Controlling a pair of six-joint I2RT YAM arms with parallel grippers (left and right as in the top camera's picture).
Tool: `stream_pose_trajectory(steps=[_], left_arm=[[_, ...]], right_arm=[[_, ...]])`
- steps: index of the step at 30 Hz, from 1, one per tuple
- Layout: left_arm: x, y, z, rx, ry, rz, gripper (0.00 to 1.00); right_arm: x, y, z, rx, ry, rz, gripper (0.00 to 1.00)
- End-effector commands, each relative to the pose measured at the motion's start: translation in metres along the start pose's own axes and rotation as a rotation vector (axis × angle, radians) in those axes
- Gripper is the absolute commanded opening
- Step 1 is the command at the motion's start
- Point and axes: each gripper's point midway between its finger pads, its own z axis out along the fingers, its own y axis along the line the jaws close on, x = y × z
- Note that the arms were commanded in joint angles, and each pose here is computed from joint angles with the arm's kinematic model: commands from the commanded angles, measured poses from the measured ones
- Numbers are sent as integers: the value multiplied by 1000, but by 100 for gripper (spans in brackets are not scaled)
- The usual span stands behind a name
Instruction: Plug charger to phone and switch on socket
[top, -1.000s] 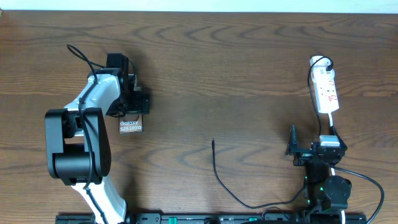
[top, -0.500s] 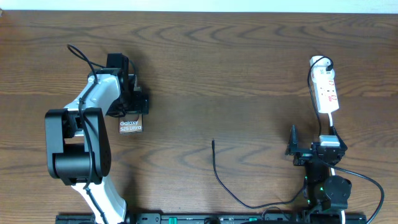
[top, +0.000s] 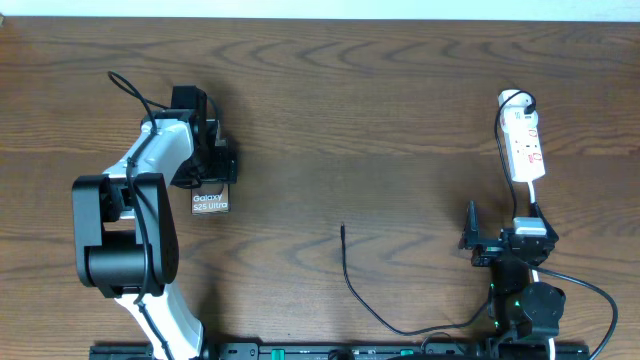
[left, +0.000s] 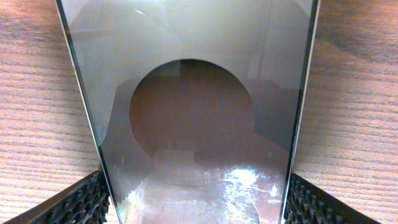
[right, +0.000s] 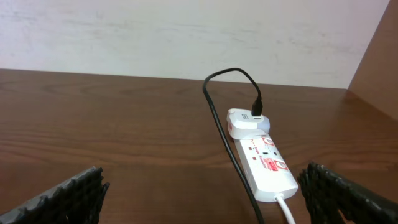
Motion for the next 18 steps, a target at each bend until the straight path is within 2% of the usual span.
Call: stream_pose_trajectory(steps=[1,18], left_arm=[[11,1,7,-12,35,6,84],[11,1,7,-12,35,6,78]], right_arm=[[1,2,0,-9,3,-13,99],[1,2,0,-9,3,-13,99]])
